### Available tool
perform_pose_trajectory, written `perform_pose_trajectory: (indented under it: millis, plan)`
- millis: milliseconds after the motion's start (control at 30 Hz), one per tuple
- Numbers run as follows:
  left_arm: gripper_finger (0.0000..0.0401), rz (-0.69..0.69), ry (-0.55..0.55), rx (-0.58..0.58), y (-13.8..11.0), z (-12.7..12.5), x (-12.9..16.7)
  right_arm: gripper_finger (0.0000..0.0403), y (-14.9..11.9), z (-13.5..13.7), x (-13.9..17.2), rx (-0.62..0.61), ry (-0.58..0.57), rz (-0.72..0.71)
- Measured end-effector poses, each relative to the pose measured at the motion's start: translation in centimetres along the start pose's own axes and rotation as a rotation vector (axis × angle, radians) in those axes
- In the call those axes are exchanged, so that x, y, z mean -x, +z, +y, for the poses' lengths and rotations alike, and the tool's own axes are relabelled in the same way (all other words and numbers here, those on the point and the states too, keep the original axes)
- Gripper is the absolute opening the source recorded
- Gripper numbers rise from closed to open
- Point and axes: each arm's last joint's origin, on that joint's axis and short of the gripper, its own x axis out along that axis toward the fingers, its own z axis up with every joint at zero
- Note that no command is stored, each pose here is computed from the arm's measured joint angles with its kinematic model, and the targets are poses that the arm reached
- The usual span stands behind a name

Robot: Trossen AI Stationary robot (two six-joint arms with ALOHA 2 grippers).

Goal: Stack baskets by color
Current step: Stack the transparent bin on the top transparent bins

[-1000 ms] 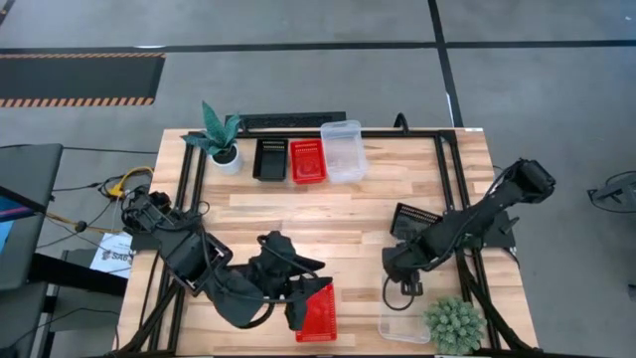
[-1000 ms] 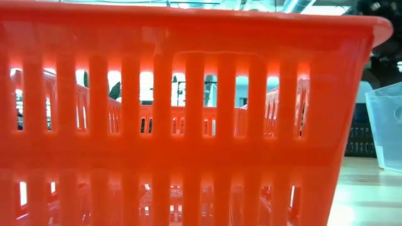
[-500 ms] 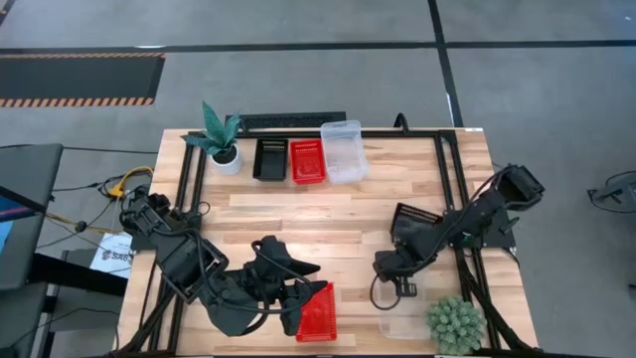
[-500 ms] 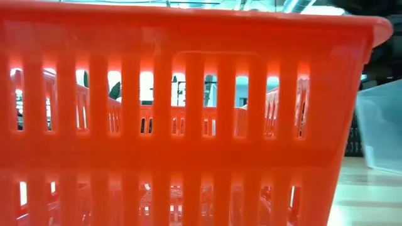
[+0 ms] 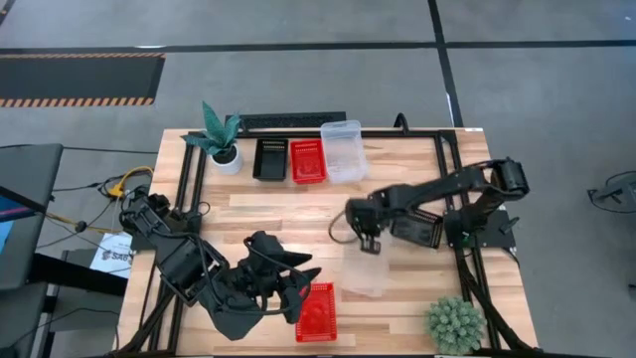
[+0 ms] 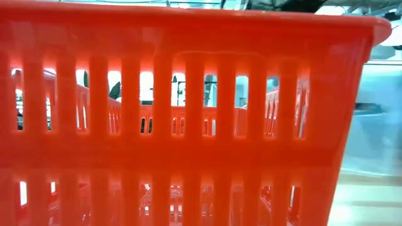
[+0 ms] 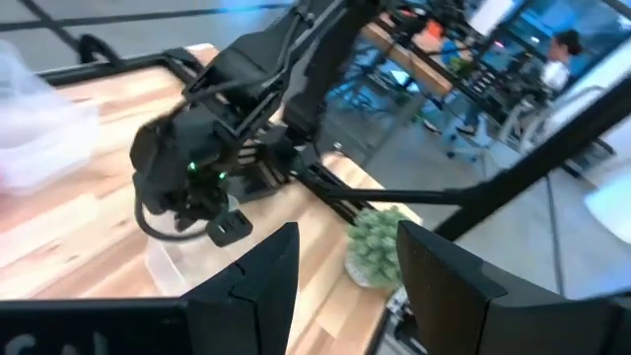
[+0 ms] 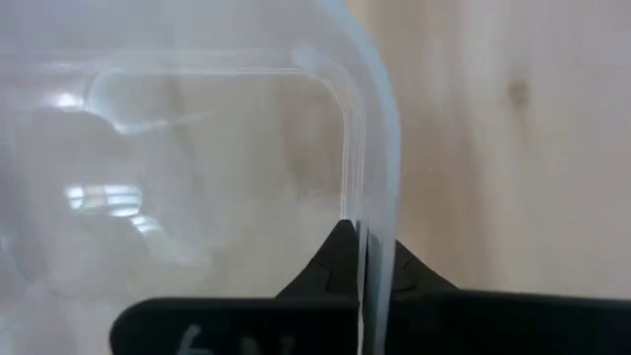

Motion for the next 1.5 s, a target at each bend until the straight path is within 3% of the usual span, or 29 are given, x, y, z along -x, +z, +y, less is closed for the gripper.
perform_pose_trajectory:
  millis: [133,300,500,633,867,1067,1267,1500]
  plan:
    - [0.0161,-0.017,0.042,0.021,0.0,0.4,-0.1,0.0027,1.4,-2.1,0.5,-0.042,-0.019,-0.004]
    - [0.0192,-0.037,0.07,0.026,0.3,0.8,-0.5,0.0094,2.4,-2.9,3.5,-0.046,-0.016,-0.081]
    - [0.0254,-0.063,0.131,0.048,1.3,1.7,-1.9,0.0191,2.3,-3.3,9.3,-0.082,0.001,-0.245]
    - [0.0271,-0.082,0.182,0.07,2.6,2.7,-3.7,0.0226,0.3,-3.3,14.3,-0.132,0.016,-0.318]
    - [0.0268,-0.06,0.288,0.092,4.1,4.9,-8.6,0.0223,-6.2,-2.3,22.1,-0.241,0.119,-0.494]
    - [0.0267,-0.008,0.372,0.093,3.1,6.4,-14.3,0.0215,-11.4,-2.2,25.7,-0.344,0.187,-0.633]
    - [0.0267,0.117,0.476,0.117,-0.6,8.4,-21.1,0.0215,-14.6,-2.6,27.3,-0.418,0.188,-0.725]
    - [0.0267,0.304,0.571,0.131,-5.4,11.4,-27.4,0.0215,-16.2,-2.9,27.9,-0.446,0.205,-0.759]
